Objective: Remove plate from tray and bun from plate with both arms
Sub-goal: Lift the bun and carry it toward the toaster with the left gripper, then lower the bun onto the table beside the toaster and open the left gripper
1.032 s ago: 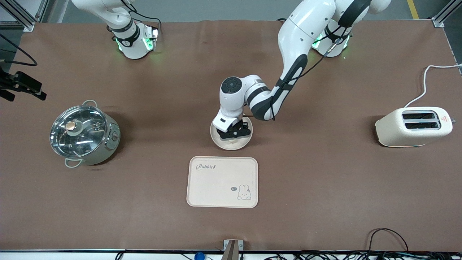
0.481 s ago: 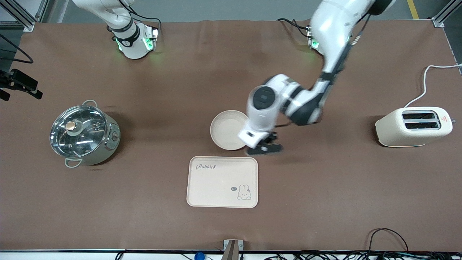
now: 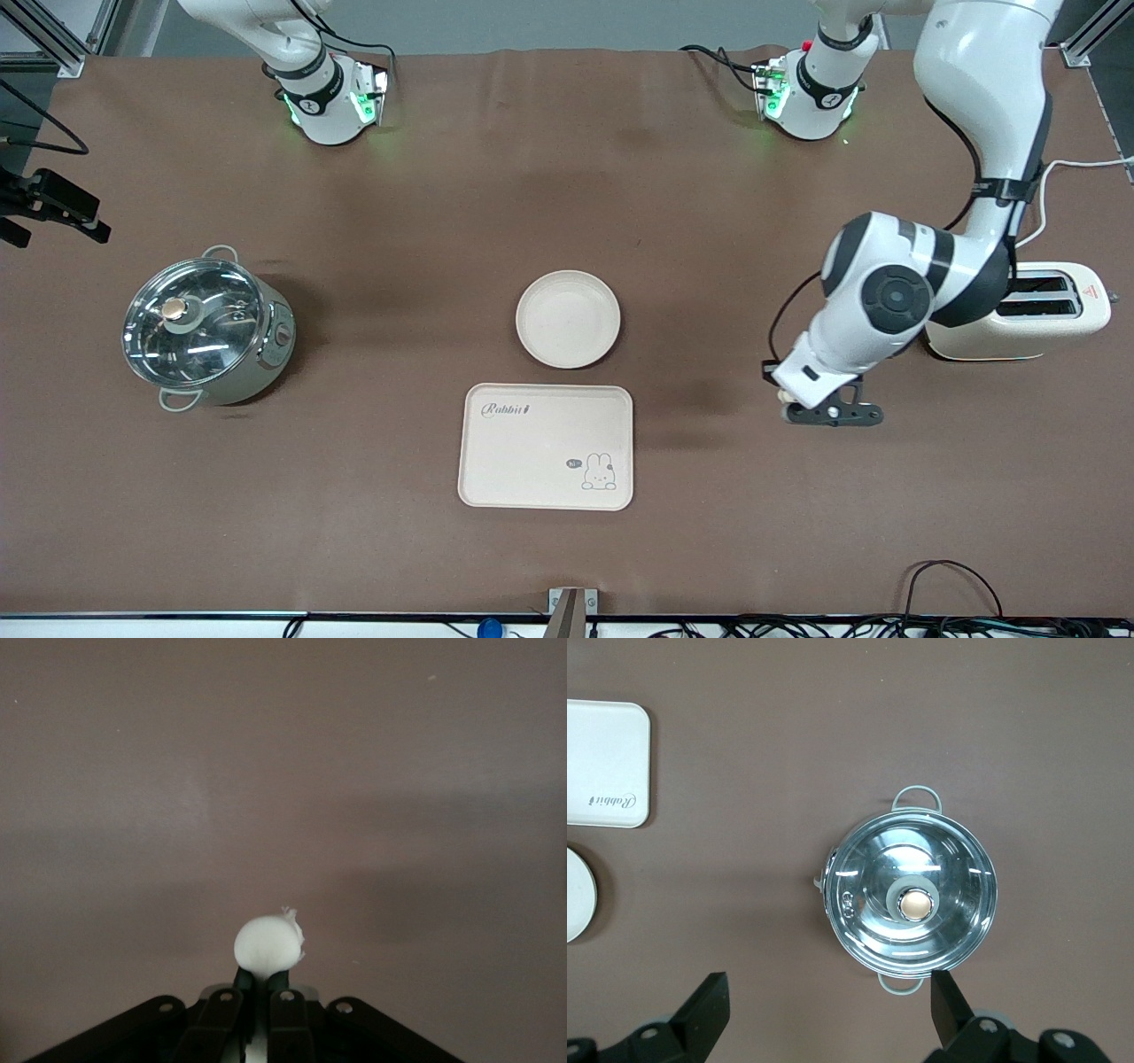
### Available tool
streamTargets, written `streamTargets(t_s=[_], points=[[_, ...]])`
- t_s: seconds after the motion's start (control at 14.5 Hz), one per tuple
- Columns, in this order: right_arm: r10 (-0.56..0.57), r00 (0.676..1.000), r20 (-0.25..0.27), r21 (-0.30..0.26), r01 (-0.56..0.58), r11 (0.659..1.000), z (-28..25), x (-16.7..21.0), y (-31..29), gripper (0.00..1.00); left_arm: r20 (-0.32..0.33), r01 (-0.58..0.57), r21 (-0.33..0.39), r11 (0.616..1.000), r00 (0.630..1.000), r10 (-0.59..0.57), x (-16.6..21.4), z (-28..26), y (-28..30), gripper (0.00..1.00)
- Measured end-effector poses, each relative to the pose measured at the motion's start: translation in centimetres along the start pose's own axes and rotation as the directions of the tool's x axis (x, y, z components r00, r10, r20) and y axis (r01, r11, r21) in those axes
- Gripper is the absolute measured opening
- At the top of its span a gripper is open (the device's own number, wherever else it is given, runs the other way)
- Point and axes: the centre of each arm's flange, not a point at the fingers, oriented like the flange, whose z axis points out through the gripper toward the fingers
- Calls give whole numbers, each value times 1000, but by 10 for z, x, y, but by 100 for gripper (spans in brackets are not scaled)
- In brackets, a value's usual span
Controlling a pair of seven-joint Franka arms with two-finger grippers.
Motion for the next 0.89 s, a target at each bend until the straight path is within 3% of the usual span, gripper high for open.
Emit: streamTargets(t_s=[0.28,0.34,0.89], points=[[-4,1000,-6,-3,4,1000,6,5,-2,100,23,19,-14,1000,1000,-19,-31,53,-40,11],[-7,1000,-10,-3,7,1000,6,6,-4,100,24,20,-15,1000,1000,-19,-33,56,-41,15],[0,1000,-21,-5,-1,1000,1,6,0,100,-25,22,-36,999,999,-23,-26,60,-39,91]])
